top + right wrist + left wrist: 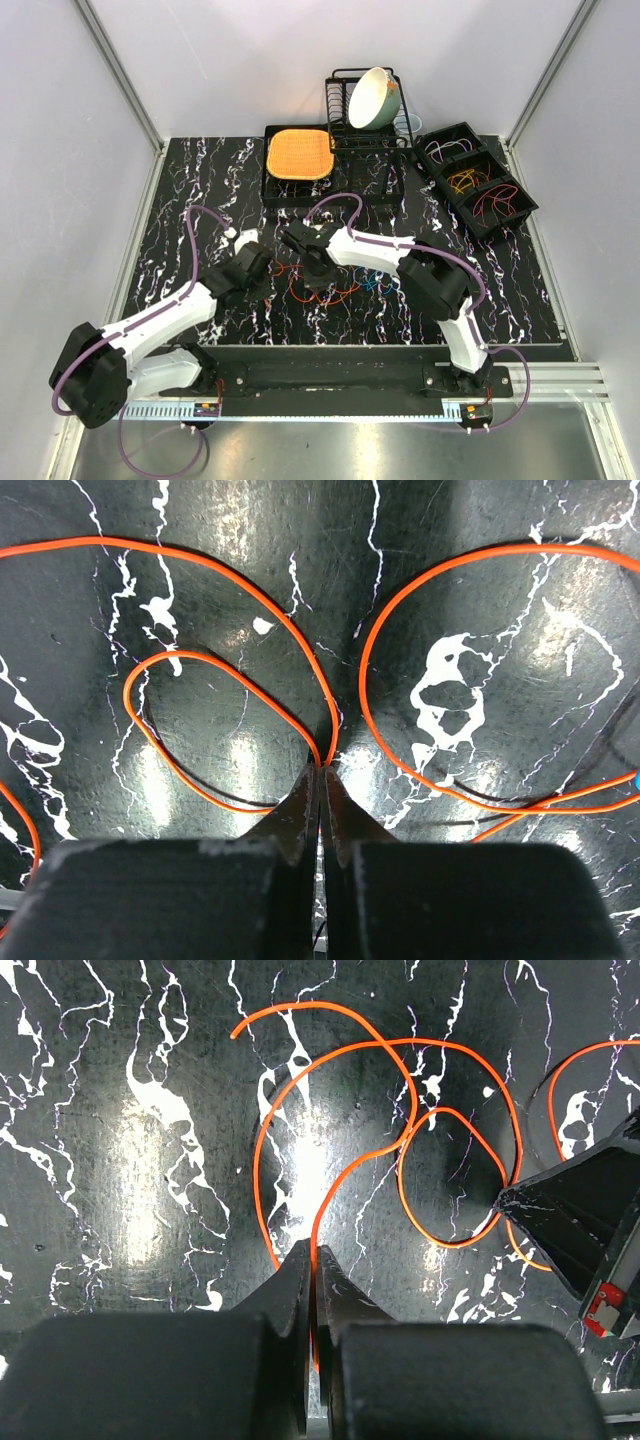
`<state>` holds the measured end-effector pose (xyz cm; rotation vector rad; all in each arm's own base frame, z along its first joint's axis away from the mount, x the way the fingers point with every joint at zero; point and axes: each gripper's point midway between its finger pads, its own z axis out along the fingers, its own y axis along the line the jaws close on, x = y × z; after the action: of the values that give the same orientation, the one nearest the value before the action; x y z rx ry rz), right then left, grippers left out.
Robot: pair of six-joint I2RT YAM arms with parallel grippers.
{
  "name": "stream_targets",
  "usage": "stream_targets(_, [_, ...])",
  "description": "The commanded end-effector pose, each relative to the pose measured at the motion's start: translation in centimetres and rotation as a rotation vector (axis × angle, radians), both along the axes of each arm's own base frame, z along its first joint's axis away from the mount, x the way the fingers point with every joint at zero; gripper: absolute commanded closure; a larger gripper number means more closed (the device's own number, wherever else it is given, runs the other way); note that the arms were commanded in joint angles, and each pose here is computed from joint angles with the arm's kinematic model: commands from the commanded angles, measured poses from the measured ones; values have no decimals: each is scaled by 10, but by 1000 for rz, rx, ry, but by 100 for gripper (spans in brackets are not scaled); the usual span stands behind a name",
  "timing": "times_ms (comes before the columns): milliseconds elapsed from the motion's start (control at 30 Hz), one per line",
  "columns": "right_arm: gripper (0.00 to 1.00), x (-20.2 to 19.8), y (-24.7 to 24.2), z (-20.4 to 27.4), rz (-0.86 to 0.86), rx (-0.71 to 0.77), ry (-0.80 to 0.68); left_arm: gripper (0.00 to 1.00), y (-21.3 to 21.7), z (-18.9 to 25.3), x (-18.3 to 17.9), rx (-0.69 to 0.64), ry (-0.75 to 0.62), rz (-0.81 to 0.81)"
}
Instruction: Untangle the cables
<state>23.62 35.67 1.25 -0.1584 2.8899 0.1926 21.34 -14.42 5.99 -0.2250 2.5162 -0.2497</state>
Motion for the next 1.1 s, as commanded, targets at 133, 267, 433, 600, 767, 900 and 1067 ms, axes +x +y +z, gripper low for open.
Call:
stream_targets(133, [100,24,3,51,37,6,-174,59,-10,28,7,-72,-66,-22])
stream_targets(267, [100,45,16,121,43,121,-301,32,-9,57,10,-98,-121,-22])
stream_targets(433, [100,57,19,199,63,257,-410,29,-6,93,9,-126,-205,-44])
stream_targets(600, [100,54,19,255,67,383,-466,26,-2,117,9,-148,-285,-49])
stream_targets(767, [100,45,24,253,91,443,-435,26,2,117,6,-156,-298,-42])
stream_targets(900, [100,30,49,237,140,558,-347,27,6,104,3,-149,-276,-16])
stream_targets(1067, [100,27,73,208,185,603,-272,27,15,84,-3,-142,-230,52])
